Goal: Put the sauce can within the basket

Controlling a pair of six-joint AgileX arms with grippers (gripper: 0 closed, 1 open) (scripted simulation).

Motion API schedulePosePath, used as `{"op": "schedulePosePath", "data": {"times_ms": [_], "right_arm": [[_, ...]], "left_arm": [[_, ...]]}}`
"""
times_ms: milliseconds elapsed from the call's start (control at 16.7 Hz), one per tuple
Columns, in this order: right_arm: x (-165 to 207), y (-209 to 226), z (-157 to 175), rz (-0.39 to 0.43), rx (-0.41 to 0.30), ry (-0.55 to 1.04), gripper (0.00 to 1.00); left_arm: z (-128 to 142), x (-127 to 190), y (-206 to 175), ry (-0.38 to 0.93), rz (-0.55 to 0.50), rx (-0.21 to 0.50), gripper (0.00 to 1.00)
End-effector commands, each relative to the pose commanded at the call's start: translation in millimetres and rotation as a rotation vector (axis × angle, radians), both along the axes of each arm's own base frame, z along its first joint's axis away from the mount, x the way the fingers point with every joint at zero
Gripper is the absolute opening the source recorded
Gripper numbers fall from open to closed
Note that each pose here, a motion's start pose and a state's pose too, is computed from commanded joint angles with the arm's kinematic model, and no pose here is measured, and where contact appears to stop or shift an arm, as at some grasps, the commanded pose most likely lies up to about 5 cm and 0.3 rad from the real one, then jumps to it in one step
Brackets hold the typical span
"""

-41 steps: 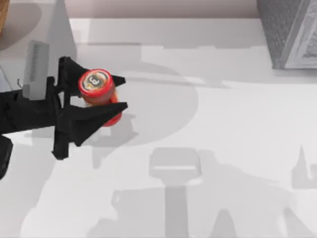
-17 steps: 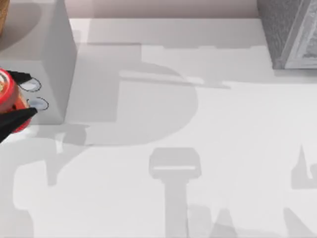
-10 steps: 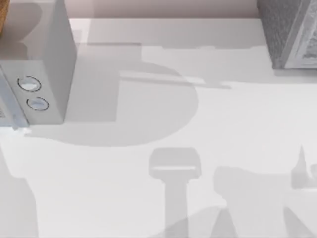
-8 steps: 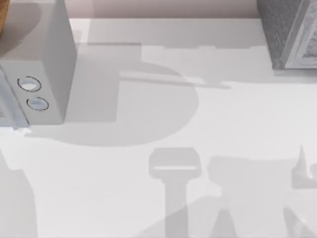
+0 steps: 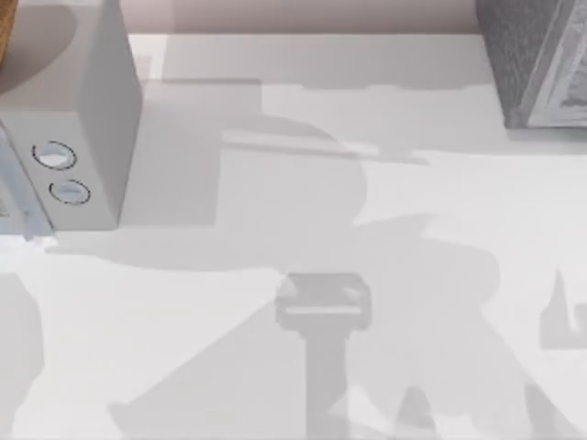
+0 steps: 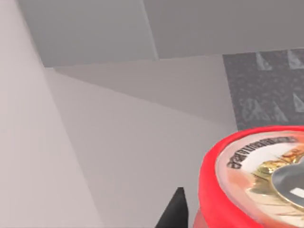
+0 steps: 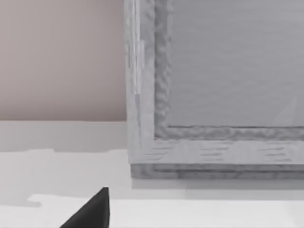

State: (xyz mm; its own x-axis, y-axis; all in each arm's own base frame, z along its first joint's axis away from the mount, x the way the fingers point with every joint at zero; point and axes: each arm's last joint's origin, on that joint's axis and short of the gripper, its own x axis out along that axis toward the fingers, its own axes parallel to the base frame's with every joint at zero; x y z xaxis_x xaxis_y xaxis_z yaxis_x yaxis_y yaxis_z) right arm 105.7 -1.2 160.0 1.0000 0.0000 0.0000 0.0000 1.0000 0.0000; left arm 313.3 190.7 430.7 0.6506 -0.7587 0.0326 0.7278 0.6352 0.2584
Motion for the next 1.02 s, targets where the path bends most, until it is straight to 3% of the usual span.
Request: {"op": "schedulePosePath", "data": {"times_ms": [480, 840, 1020], "right_arm": [[0, 0, 0, 0.0, 0.0, 0.0, 1.0], [0, 0, 0, 0.0, 0.0, 0.0, 1.0], [0, 0, 0, 0.0, 0.0, 0.0, 1.0]], "left_arm": [[-29, 26, 27, 0.208, 0.022, -0.148, 0.0], [-31, 29, 25, 0.213, 0.017, -0.151, 0.0], [-40, 44, 10, 0.219, 0.019, -0.153, 0.0]]}}
